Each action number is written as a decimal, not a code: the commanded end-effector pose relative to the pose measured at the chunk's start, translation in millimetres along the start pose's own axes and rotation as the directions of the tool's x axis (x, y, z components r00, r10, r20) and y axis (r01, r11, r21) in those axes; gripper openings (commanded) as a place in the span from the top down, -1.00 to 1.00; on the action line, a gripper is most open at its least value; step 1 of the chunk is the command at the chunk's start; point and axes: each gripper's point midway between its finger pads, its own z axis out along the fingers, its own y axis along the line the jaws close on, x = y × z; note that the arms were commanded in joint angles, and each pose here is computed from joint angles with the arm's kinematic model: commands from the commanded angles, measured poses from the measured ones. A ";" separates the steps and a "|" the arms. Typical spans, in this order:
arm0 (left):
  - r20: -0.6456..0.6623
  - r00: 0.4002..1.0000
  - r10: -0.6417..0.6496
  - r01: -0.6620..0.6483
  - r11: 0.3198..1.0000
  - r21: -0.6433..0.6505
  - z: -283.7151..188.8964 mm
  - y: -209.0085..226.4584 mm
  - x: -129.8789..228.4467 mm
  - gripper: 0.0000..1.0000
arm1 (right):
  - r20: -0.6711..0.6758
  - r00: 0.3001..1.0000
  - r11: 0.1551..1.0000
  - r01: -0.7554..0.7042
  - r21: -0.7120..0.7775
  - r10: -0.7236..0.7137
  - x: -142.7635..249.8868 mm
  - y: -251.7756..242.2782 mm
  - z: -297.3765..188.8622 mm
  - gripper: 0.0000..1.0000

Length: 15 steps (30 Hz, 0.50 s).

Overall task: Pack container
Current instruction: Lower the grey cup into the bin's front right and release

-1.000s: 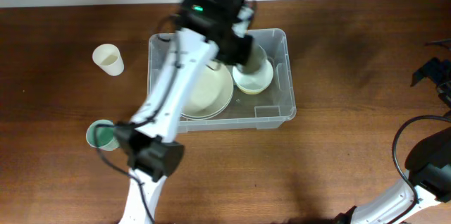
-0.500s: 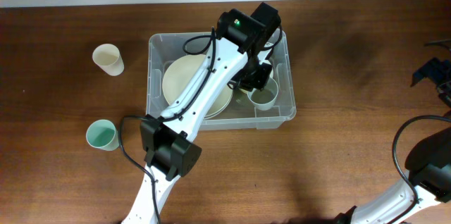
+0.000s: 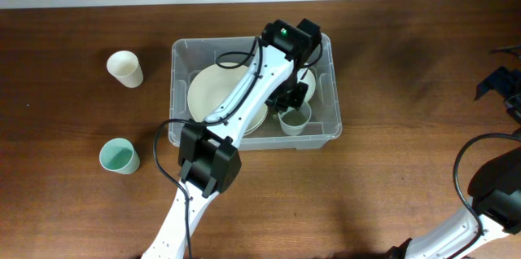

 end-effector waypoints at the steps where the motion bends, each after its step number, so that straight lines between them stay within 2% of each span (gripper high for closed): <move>1: 0.006 0.998 -0.057 0.057 0.998 -0.031 -3.5 20.3 -2.0 0.98 | 0.025 1.000 1.000 -0.007 0.001 0.007 0.7 -1.6 -8.2 -0.98; 13: -0.001 0.996 -0.086 0.086 0.996 -0.019 8.2 31.8 -6.8 0.95 | 0.025 1.000 1.000 -0.007 0.001 0.007 0.7 -1.6 -8.2 -0.98; 15: -0.001 0.996 -0.086 0.086 0.996 -0.019 8.2 31.8 -6.8 0.78 | 0.025 1.000 1.000 -0.008 0.001 0.008 0.7 -1.6 -8.2 -0.98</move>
